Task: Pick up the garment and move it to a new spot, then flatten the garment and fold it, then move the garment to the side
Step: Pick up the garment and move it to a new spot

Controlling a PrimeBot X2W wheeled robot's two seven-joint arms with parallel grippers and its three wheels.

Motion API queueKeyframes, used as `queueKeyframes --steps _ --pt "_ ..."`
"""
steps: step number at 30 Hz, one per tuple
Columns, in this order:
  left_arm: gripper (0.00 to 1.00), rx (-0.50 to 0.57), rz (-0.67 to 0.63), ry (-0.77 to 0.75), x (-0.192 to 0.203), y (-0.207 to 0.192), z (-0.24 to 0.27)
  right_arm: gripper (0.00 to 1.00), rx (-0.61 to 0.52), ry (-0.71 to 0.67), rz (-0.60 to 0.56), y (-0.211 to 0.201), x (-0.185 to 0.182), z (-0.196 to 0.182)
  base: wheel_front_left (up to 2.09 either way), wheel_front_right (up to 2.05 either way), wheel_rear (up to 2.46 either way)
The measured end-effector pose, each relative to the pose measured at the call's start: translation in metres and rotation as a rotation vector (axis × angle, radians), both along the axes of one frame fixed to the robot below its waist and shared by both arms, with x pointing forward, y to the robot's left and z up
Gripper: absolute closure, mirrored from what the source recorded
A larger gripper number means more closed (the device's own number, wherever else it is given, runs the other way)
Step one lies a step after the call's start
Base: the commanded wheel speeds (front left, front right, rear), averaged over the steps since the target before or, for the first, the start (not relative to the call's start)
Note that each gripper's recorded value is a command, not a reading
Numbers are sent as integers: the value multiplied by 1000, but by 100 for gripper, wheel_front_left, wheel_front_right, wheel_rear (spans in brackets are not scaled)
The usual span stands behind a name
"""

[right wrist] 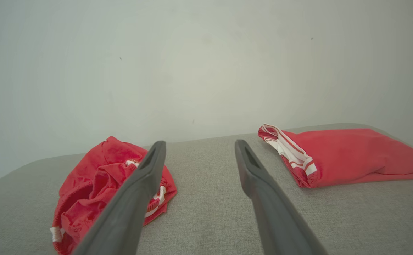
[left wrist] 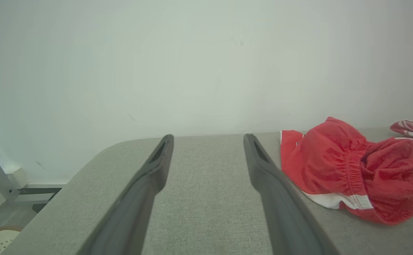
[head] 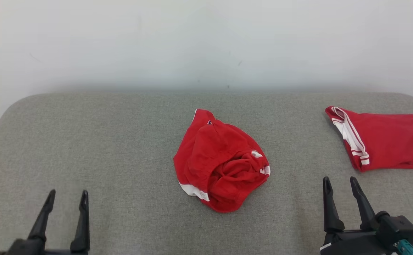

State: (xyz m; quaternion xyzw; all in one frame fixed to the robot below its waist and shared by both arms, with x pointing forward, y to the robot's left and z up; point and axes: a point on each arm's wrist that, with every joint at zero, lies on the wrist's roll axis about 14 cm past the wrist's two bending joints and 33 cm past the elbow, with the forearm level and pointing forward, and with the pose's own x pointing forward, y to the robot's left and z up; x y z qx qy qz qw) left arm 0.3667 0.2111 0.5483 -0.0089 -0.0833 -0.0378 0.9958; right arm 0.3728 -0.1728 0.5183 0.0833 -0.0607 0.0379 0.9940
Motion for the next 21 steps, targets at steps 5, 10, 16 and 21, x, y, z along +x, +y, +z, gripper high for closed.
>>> queueKeyframes --steps 5,10,16,21 --pt "0 -1 29 12 -15 0 -10 0 0 3 0 0 -3 -1 0 0 0" --pt "0 -31 70 54 -27 8 -27 0 4 13 -8 -3 -7 -4 0 0 0" --pt "0 -35 100 63 -34 15 -33 0 4 27 -17 -6 -12 -9 0 0 0" --pt "0 -46 115 60 -37 16 -34 0 4 32 -22 -7 -14 -11 0 0 0"
